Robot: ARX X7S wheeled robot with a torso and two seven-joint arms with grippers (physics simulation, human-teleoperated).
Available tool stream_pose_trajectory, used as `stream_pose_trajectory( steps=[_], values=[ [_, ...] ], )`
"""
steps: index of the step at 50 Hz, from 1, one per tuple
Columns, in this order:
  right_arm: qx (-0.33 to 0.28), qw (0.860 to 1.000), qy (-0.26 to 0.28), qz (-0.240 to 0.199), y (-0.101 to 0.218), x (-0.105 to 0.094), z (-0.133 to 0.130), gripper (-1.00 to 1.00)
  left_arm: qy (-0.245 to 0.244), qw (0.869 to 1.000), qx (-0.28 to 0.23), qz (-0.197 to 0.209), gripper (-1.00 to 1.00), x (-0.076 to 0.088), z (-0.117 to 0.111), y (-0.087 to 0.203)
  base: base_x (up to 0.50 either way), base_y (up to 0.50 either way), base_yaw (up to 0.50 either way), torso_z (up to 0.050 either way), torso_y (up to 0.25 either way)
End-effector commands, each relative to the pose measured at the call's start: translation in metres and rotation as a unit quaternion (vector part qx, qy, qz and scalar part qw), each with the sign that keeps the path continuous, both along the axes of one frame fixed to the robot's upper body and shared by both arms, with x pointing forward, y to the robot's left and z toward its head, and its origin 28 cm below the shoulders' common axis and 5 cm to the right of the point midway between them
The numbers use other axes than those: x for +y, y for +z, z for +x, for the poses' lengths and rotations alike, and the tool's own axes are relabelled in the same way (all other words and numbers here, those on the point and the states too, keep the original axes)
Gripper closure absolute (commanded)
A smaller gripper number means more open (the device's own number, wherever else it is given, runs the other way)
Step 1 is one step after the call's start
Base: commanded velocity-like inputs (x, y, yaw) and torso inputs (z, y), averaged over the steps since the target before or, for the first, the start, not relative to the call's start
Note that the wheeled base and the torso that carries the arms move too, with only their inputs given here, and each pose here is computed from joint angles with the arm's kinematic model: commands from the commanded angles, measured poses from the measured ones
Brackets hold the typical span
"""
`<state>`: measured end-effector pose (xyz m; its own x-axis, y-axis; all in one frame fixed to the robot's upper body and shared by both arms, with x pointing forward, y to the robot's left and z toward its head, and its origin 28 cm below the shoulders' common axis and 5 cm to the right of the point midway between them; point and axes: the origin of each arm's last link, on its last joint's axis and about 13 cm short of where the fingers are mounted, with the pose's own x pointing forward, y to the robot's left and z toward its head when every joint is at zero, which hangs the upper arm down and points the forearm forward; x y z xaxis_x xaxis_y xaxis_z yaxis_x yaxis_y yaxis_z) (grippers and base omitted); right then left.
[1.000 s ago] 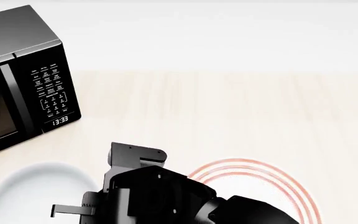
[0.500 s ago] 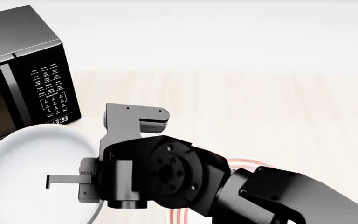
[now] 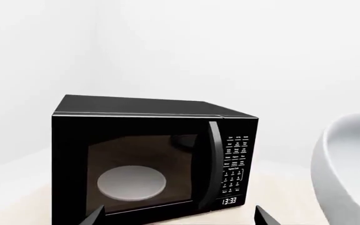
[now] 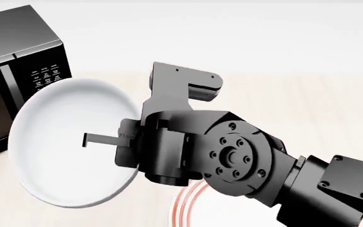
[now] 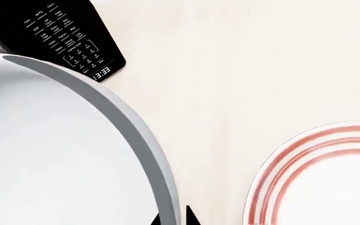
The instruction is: Put the white bowl to the right of the plate.
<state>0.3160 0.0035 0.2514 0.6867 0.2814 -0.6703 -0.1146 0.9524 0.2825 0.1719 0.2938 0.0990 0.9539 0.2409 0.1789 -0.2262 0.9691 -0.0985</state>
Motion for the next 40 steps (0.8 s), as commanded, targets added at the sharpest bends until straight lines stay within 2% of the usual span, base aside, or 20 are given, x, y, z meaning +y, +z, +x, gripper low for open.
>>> stream_pose_trajectory(
  steps=[1,9,14,24,33,40],
  values=[
    [-0.031,0.998,-0.048,0.009,0.025,-0.026,0.007,1.00,0.001,1.000,0.002,0.003,-1.00,0.000,0.001,-0.001,0.00,0.00,0.00,0.000,0.000],
    [-0.028,0.997,-0.075,0.012,0.039,-0.043,0.013,1.00,0.002,1.000,0.003,0.002,-1.00,0.000,0.001,-0.001,0.00,0.00,0.00,0.000,0.000],
    [-0.032,0.994,-0.100,0.033,0.057,-0.059,0.017,1.00,0.004,1.000,0.003,0.001,-1.00,0.000,0.001,-0.001,0.00,0.00,0.00,0.000,0.002],
    [-0.032,0.987,-0.148,0.052,0.072,-0.085,0.024,1.00,0.003,1.000,0.005,0.002,-1.00,-0.001,0.003,-0.002,0.00,0.00,0.00,0.000,0.000],
    [-0.022,0.978,-0.196,0.064,0.068,-0.113,0.032,1.00,0.000,1.000,0.008,0.002,-1.00,-0.002,0.004,-0.003,0.00,0.00,0.00,0.000,0.001],
    [-0.011,0.967,-0.238,0.093,0.067,-0.139,0.036,1.00,-0.001,1.000,0.009,0.001,-1.00,-0.002,0.004,-0.004,0.00,0.00,0.00,0.000,0.000]
  ],
)
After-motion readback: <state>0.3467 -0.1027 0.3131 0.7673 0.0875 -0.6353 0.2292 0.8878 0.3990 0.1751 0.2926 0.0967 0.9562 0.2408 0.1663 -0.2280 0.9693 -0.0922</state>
